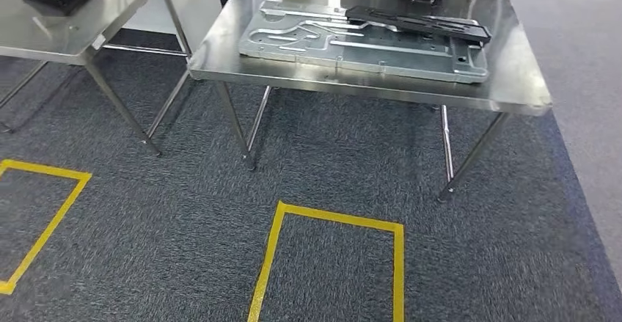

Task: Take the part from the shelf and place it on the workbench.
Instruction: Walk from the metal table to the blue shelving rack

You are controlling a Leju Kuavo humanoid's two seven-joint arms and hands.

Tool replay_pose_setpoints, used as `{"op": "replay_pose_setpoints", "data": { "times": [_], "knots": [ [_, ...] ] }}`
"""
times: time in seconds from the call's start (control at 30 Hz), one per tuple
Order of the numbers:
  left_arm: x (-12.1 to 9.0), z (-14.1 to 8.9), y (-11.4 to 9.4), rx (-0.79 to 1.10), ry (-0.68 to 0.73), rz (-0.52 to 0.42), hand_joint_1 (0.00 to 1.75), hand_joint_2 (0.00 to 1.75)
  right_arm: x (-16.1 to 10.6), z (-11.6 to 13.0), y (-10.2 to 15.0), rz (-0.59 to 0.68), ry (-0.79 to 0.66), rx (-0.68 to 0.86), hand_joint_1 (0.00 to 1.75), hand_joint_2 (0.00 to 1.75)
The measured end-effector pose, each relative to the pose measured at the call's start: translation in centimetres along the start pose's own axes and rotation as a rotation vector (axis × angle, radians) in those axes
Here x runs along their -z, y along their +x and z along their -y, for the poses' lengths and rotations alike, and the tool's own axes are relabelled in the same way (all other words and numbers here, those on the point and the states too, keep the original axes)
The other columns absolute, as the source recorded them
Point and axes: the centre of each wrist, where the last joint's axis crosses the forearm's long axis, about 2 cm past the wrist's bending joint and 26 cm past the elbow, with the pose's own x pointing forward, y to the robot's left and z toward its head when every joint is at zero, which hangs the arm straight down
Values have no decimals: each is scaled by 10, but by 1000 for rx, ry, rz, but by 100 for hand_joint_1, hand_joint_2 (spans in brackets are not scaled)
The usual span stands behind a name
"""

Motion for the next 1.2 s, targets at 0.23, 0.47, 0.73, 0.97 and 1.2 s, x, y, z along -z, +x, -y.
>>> {"op": "replay_pose_setpoints", "data": {
  "times": [0.23, 0.47, 0.73, 0.97, 1.2],
  "knots": [
    [-5, -9, -12, 20, 7, -41, 0, 0, -1, -5, 2, -4, 10, 19, 0, 0],
    [-6, -10, -15, 33, 1, -54, 0, 0, -2, -7, 4, -15, 13, 29, 0, 0],
    [-11, 2, -18, 34, -35, -101, 0, 0, -4, -9, -3, -64, 40, 11, 0, 0],
    [-10, -1, -18, 43, -31, -110, 0, 0, -6, -13, -5, -65, 71, 9, 0, 0],
    [-7, -9, -17, 52, -11, -103, 0, 0, -6, -15, -3, -45, 94, 5, 0, 0]
  ]
}}
